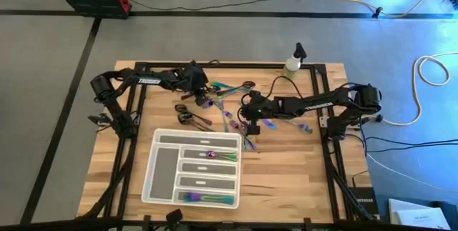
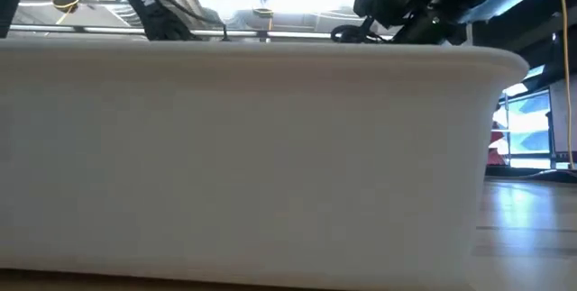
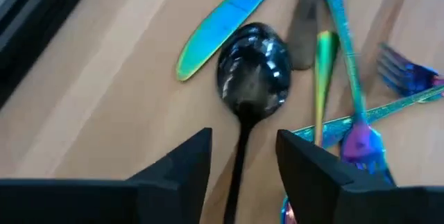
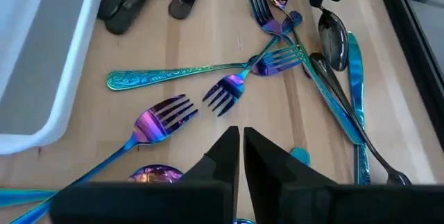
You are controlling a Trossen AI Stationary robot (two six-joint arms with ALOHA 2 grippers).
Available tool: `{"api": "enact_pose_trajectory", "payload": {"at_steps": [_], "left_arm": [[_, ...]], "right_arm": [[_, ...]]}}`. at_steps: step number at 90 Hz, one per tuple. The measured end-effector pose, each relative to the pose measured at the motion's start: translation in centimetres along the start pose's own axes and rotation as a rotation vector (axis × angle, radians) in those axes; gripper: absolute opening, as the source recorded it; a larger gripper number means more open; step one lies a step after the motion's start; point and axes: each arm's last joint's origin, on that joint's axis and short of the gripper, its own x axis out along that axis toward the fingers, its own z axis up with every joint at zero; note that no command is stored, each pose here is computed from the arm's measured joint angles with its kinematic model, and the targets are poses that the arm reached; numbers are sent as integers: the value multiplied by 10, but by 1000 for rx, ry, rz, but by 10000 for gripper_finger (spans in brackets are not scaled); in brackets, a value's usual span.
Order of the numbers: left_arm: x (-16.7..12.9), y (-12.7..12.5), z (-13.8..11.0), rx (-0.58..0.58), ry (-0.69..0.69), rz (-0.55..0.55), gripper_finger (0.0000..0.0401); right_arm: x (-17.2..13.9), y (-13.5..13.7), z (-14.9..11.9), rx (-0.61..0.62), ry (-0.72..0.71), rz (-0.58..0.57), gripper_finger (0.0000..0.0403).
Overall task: Sort silverware
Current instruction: Put the black spoon into the white silverware tray
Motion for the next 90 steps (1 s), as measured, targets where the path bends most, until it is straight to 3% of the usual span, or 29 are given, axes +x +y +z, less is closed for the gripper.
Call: {"api": "enact_pose_trajectory", "payload": {"at_steps": [39, 50, 67, 78, 90], "left_arm": [[19, 7, -11, 43, 64, -26, 139], [20, 7, -11, 43, 64, -41, 106], [20, 5, -10, -8, 51, -41, 15], [17, 6, -8, -41, 39, -35, 8], [7, 6, -4, -67, 12, -30, 4]], "right_arm": [[0, 1, -1, 0, 15, 5, 5], [0, 1, -2, 18, 21, 6, 5], [0, 1, -1, 59, 8, 4, 5], [-2, 0, 2, 76, -24, -3, 5], [-14, -8, 1, 82, -201, -3, 5]]}}
